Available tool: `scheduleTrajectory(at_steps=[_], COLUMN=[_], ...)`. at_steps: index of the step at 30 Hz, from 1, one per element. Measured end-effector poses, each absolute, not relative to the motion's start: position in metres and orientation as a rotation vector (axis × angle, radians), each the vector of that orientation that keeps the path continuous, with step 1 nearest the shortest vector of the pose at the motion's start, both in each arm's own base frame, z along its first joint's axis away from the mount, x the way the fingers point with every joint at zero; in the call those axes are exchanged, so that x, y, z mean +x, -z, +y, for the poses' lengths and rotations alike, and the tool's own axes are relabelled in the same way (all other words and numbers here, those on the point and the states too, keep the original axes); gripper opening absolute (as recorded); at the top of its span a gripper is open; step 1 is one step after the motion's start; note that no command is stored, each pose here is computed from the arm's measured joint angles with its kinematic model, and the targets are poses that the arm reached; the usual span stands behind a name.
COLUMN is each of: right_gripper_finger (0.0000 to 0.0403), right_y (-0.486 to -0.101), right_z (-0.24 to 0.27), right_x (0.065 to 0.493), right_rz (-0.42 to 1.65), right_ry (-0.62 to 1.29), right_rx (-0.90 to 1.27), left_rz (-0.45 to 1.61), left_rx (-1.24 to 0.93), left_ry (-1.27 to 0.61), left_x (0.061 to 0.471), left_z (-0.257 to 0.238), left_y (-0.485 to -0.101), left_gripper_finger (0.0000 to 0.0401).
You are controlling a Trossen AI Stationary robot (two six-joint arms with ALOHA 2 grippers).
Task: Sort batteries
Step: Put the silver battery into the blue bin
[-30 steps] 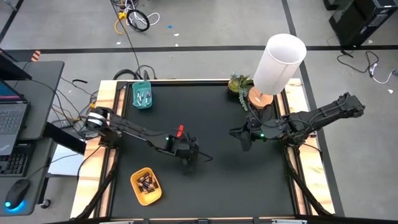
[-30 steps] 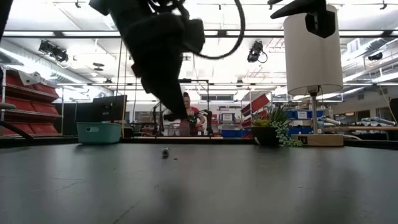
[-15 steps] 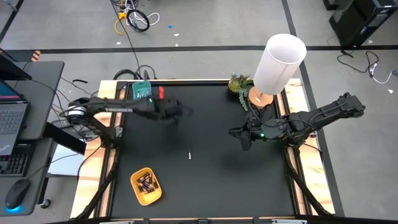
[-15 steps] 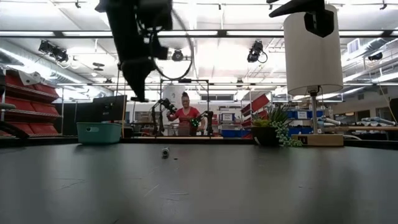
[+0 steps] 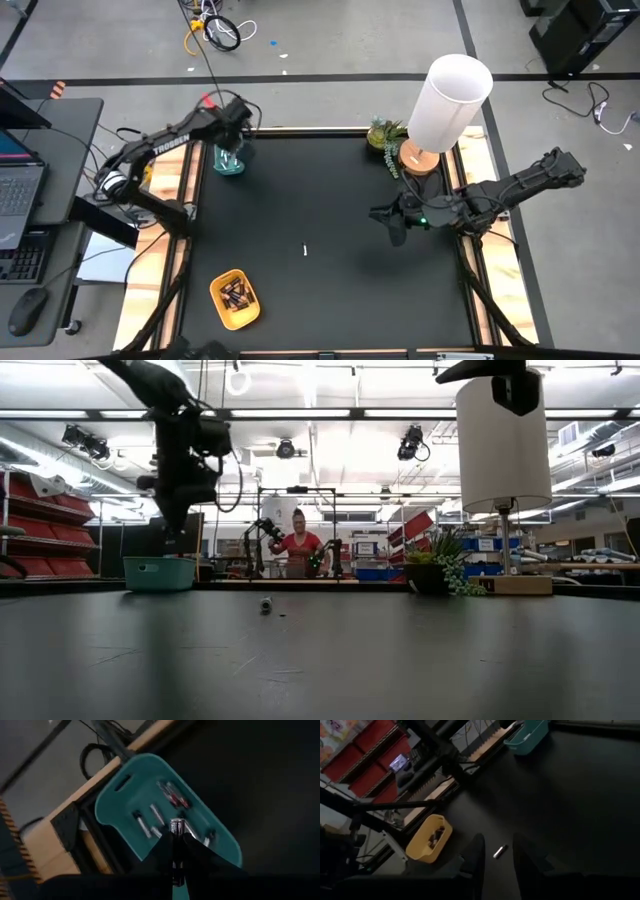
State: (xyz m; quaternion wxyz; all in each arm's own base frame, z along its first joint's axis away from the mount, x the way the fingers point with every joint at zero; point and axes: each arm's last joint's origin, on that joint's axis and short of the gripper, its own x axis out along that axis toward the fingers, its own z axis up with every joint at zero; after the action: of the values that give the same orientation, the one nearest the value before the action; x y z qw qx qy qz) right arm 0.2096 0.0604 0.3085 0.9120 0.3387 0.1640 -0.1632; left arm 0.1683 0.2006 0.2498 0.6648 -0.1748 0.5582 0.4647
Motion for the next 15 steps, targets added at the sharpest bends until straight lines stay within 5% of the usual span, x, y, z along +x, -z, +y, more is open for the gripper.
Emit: scheduleTrajectory(at_steps=[7,15], right_gripper_finger=[0.0087,0.0087], right_y=[-0.308,-0.308], right_z=[0.052,0.048], right_x=[0.212,0.213], right_rz=[0.329,0.327], right_ry=[0.372,0.383], right_rx=[0.657,0.653], left_rz=[1.151,1.244], left_rx=[-0.583,-0.678], left_ry=[-1.185,-1.131], left_x=[0.147,0.152], left_z=[0.235,0.249], left_y=[-0.239,-0.207], left_gripper_finger=[0.0051,0.0068])
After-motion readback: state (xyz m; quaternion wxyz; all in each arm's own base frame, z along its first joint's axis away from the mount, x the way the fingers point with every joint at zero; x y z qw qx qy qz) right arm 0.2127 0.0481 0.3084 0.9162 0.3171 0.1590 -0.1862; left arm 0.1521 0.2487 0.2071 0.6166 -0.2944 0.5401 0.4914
